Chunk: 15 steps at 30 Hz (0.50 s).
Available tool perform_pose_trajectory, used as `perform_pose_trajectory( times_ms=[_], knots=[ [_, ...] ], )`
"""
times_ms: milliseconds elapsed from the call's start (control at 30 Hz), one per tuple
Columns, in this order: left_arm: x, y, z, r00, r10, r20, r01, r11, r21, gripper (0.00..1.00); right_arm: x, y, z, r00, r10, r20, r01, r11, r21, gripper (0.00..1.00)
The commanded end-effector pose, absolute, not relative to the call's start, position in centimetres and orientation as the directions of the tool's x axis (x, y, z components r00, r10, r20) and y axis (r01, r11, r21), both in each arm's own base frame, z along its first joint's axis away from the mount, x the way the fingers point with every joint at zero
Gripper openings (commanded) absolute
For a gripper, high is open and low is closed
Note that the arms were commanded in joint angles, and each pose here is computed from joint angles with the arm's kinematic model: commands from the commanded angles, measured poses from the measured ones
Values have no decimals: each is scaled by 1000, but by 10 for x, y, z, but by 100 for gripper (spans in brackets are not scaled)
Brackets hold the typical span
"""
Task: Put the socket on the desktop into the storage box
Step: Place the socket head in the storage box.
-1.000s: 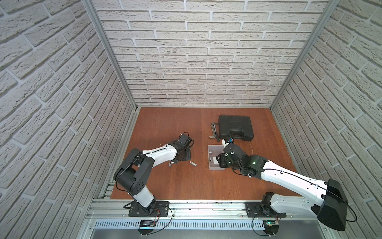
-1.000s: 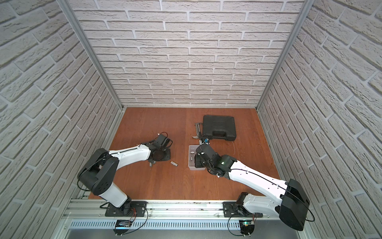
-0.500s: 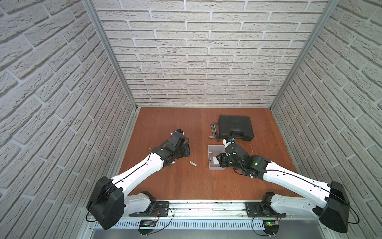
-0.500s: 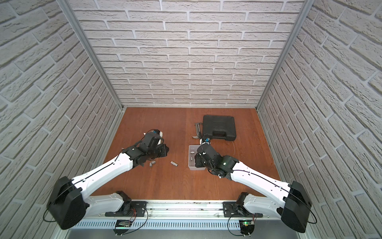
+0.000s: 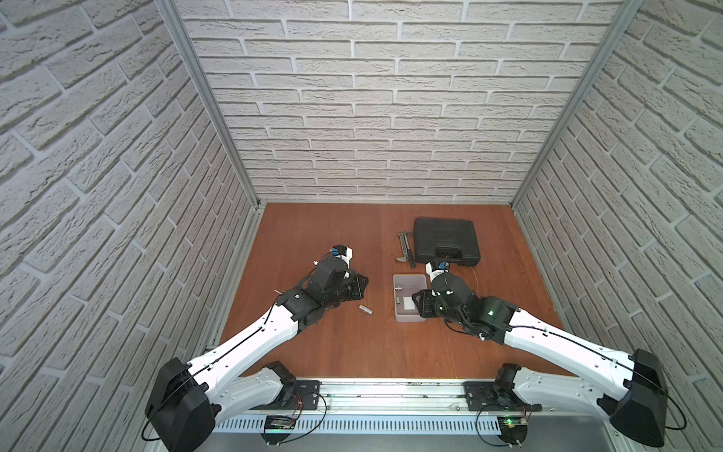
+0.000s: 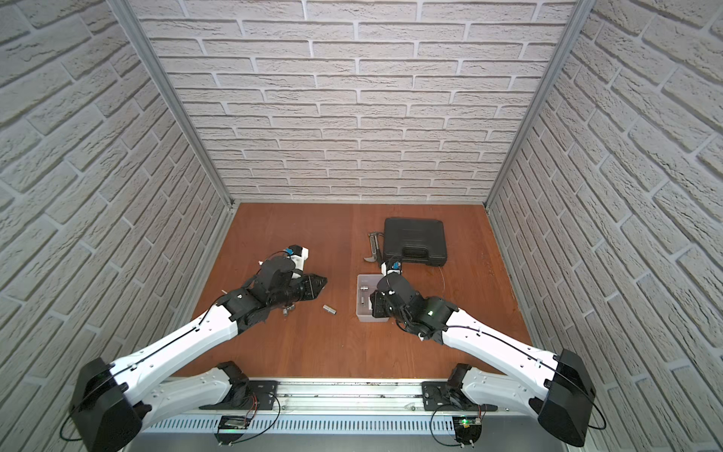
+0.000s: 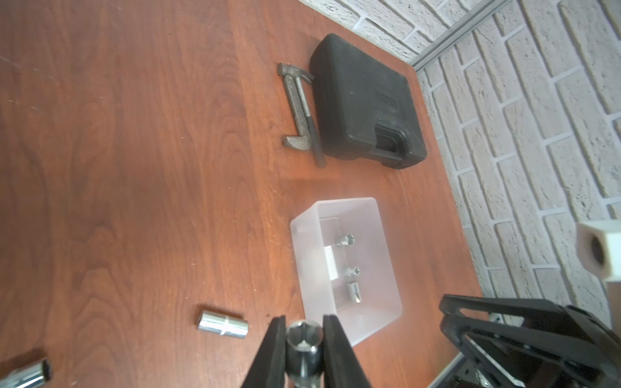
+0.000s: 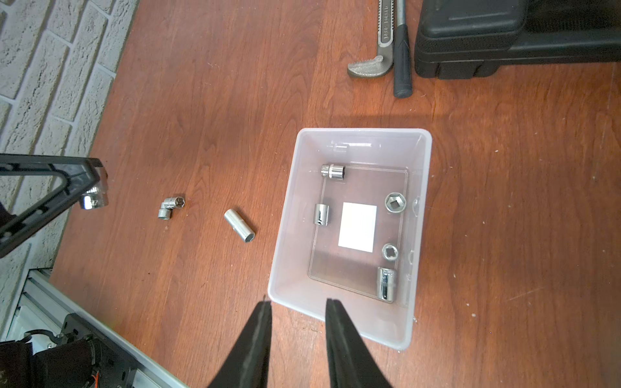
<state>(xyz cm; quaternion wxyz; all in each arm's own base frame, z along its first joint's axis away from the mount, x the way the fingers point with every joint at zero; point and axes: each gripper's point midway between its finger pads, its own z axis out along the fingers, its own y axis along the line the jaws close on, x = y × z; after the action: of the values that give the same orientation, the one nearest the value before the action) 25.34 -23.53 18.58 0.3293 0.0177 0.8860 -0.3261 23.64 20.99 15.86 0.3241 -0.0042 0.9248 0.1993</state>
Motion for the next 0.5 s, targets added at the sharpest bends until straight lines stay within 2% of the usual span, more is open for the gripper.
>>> perform_pose_trajectory(
  times_ms=[0, 467],
  knots=[
    [253, -246, 196, -760, -203, -617, 285, 750, -597, 0, 239, 209, 160, -774, 144, -616, -129, 918, 376, 33],
    [246, -281, 192, -770, -162, -617, 339, 716, -610, 0, 238, 201, 159, -769, 158, -620, -104, 925, 365, 32]
  ],
)
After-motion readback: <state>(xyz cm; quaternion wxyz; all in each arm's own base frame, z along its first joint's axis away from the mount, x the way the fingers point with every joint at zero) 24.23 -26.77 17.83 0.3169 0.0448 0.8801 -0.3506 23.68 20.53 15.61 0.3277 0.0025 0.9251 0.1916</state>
